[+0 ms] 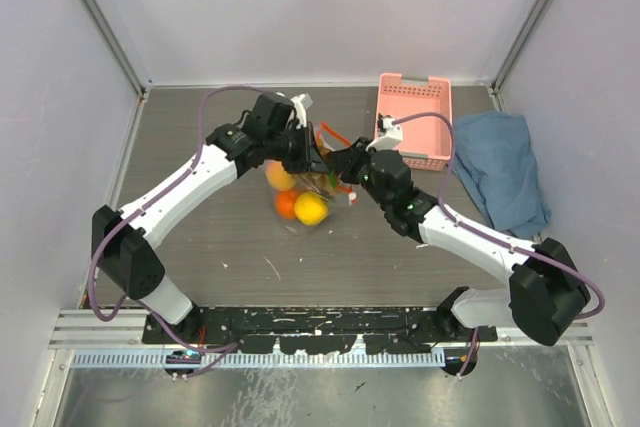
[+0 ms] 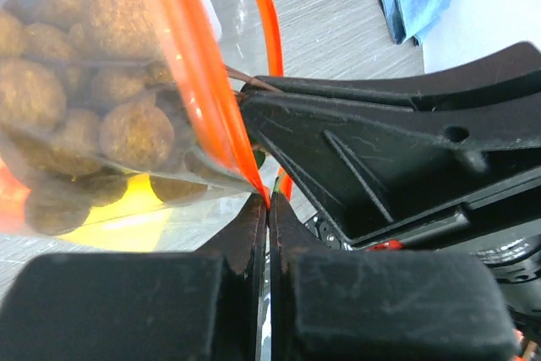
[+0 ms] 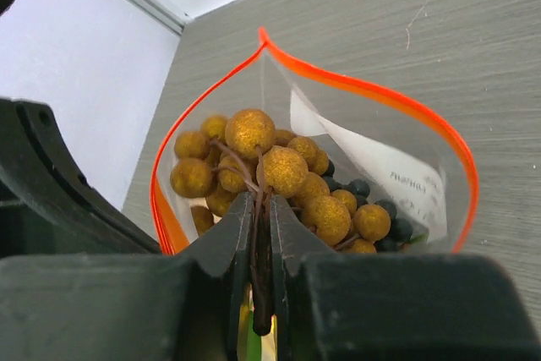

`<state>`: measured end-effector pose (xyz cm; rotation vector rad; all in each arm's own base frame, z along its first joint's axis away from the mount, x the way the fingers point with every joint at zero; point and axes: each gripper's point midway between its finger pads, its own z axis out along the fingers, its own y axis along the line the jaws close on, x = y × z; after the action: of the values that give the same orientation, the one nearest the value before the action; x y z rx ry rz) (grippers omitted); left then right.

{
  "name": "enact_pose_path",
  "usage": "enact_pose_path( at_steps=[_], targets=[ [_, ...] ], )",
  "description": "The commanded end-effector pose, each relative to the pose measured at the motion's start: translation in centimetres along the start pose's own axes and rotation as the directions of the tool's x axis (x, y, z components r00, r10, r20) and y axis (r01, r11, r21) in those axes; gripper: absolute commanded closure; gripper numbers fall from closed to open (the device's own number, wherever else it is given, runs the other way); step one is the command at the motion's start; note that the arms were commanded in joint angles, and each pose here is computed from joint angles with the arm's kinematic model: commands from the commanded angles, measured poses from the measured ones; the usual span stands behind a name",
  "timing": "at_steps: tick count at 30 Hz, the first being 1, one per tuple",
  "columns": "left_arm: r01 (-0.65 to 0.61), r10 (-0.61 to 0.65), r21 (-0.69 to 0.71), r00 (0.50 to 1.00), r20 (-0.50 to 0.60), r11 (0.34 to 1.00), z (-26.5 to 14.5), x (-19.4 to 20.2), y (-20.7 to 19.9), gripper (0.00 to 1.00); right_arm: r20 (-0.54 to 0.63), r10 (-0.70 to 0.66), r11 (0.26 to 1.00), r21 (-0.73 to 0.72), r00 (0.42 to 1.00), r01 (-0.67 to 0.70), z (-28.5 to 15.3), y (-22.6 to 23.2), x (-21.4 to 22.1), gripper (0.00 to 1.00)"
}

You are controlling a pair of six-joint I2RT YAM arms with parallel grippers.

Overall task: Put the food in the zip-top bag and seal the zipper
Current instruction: Place the fake fruit in the zipper food storage bag.

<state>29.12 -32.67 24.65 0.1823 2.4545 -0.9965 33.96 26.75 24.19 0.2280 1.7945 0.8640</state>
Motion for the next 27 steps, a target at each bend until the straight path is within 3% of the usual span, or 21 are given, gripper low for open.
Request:
enact_pose_path(
  at_steps=[1,6,15,27],
  targets=[
    [0.051,-0.068,0.166,0.993,0.095,0.985,-1.9,-2.1,-2.6,1.0,0.189,0.019,0.985,-0.171,0.982,0.014,-0.7,3.7,-3.7,0.99],
    [0.1,-0.124,0.179,0.984,0.131,0.979,-2.6,-2.3,-1.1,1.0,0.116,-0.039,0.967,-0.245,0.993,0.066,-0.7,4.5,-0.8,0.94],
    [0.097,-0.123,0.169,0.981,0.148,0.981,-4.0,-2.2,-0.2,1.0,0.0,-0.082,0.965,-0.251,0.997,0.08,-1.2,2.2,4.2,0.83],
    [0.061,-0.081,0.132,0.986,0.148,0.989,-5.1,-1.6,0.6,1.0,-0.074,-0.279,0.936,-0.243,0.958,0.253,-3.8,4.3,1.5,0.51]
  ],
)
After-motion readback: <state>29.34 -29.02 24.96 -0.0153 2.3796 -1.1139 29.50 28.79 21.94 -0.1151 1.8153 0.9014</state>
